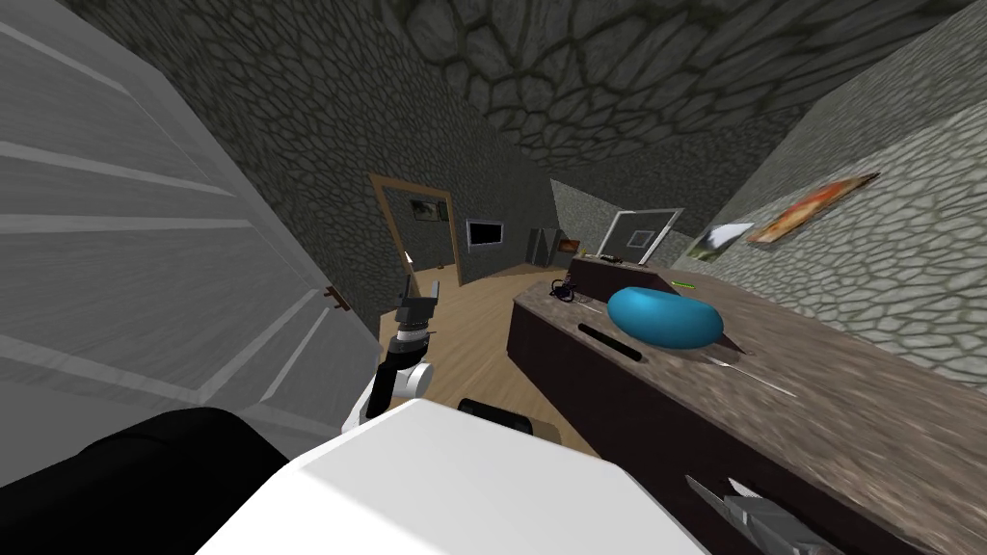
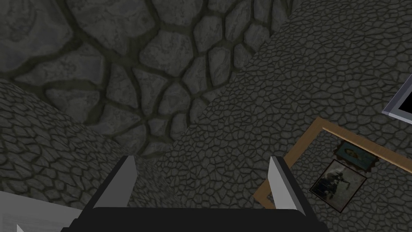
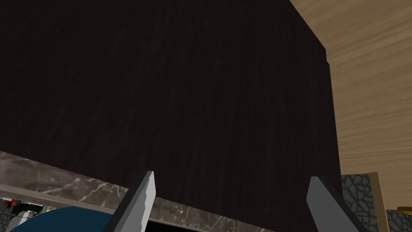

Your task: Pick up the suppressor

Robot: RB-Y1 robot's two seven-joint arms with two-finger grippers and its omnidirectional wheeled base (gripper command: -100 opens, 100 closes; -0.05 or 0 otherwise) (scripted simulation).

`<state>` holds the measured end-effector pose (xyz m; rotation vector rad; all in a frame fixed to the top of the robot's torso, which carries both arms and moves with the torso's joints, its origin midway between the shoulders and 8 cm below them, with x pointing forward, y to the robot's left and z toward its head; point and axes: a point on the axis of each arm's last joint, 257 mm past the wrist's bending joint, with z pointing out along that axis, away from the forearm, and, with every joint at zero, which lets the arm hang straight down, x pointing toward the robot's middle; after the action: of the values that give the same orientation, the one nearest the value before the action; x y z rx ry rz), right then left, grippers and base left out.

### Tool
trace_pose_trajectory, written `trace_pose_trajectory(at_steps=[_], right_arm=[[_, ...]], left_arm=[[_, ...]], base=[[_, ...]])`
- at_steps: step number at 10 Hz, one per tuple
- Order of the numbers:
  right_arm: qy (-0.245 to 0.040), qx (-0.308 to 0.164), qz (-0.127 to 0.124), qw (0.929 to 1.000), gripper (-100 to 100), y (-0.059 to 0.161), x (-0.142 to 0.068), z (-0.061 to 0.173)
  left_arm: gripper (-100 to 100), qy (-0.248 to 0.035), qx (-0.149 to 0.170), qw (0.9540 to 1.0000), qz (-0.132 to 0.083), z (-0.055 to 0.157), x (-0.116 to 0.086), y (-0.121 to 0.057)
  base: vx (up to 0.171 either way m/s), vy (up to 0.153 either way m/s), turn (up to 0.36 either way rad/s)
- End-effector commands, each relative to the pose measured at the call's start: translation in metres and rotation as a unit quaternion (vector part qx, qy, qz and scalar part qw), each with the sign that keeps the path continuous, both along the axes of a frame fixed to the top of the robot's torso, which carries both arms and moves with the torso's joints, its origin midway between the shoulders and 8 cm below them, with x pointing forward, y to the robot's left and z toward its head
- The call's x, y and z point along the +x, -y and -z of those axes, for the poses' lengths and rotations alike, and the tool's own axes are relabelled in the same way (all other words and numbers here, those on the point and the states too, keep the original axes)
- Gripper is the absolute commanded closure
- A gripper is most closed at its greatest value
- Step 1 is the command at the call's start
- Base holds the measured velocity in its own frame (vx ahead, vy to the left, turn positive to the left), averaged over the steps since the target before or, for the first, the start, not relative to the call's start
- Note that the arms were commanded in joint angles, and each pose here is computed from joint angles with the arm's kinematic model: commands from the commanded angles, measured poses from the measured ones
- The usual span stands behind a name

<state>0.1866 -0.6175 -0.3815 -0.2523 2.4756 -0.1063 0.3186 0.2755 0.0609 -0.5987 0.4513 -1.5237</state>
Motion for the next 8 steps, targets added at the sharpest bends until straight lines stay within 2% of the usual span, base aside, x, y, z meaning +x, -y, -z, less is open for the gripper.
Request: trace_pose_trajectory(at_steps=[1, 4, 5, 8], right_arm=[[-0.030, -0.044, -0.020, 0.9984, -100, 0.030, -0.016, -0.008], [-0.083, -0.118, -0.054, 0.9881, -100, 0.085, -0.039, -0.034], [-0.083, -0.118, -0.054, 0.9881, -100, 0.085, -0.039, -0.034], [-0.128, -0.168, -0.083, 0.9740, -100, 0.121, -0.058, -0.055]], left_arm=[[0, 0.000, 0.000, 1.0000, 0.000, 0.000, 0.000, 0.000], [0, 0.000, 0.000, 1.0000, 0.000, 0.000, 0.000, 0.000], [0, 0.000, 0.000, 1.0000, 0.000, 0.000, 0.000, 0.000], [0, 0.000, 0.000, 1.0000, 0.000, 0.000, 0.000, 0.000]], base=[[0.109, 0.109, 0.233], [0.185, 0.129, 0.196], [0.120, 0.053, 0.071], [0.153, 0.054, 0.190]])
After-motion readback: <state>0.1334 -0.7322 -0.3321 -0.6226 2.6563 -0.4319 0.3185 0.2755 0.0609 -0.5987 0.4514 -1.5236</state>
